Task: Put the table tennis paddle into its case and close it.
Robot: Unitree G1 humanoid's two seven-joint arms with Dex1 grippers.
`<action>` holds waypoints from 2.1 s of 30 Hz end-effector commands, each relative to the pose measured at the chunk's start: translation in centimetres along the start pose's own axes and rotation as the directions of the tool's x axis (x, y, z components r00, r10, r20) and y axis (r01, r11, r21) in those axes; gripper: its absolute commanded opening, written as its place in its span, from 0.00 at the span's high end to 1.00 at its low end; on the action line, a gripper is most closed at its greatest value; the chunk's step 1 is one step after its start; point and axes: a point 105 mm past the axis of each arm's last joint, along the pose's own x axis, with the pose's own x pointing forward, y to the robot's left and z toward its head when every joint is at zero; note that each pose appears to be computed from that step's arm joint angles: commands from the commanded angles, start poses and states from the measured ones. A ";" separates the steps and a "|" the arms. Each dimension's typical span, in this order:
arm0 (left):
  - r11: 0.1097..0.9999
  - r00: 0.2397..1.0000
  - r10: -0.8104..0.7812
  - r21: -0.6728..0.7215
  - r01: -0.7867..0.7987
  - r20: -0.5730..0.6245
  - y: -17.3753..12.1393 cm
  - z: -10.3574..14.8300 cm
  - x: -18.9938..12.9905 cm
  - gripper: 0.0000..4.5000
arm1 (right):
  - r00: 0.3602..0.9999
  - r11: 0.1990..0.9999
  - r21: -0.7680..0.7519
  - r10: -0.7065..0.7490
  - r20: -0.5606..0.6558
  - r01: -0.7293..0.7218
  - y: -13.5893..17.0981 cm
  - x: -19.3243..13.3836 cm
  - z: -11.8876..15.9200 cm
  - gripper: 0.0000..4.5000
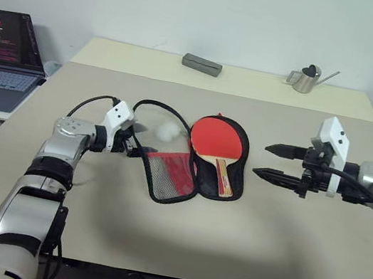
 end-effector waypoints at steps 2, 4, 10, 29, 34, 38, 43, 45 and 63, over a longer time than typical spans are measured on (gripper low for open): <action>0.996 0.994 -0.050 0.082 0.042 0.096 0.2 4.2 0.6 0.00 | 0.998 0.998 -0.042 -0.049 0.033 0.050 -0.3 -1.6 1.4 0.19; 0.992 0.988 -0.093 0.100 0.081 0.120 -0.4 5.3 1.4 0.00 | 0.997 0.997 -0.042 -0.068 0.034 0.069 -0.5 -1.9 1.4 0.19; 0.968 0.959 -0.231 0.141 0.209 0.164 -3.1 8.0 5.4 0.00 | 0.996 0.996 -0.036 -0.083 0.032 0.084 -0.2 -2.3 1.3 0.19; 0.932 0.926 -0.353 0.142 0.335 0.133 -8.6 7.5 12.0 0.00 | 0.990 0.992 0.001 -0.125 0.059 0.125 0.1 -2.5 1.7 0.19; 0.905 0.857 -0.422 0.202 0.375 0.297 -7.4 11.5 8.8 0.00 | 0.988 0.990 0.065 -0.134 0.081 0.129 -0.6 -1.2 1.6 0.19; 0.910 0.852 -0.401 0.250 0.330 0.336 -6.0 12.8 5.6 0.00 | 0.988 0.983 0.138 -0.136 0.078 0.124 -1.1 -0.3 0.9 0.19; 0.911 0.865 -0.381 0.289 0.293 0.326 -5.1 13.5 0.7 0.00 | 0.989 0.967 0.224 -0.139 0.056 0.123 -2.1 1.2 -0.2 0.19; 0.911 0.884 -0.372 0.297 0.287 0.284 -5.2 12.9 -0.8 0.00 | 0.989 0.961 0.245 -0.139 0.042 0.125 -2.5 1.7 -0.6 0.19; 0.950 0.933 -0.256 0.243 0.195 0.252 -5.8 11.5 -4.4 0.00 | 0.903 0.767 0.478 -0.386 -0.191 0.429 -9.1 8.2 -7.3 0.00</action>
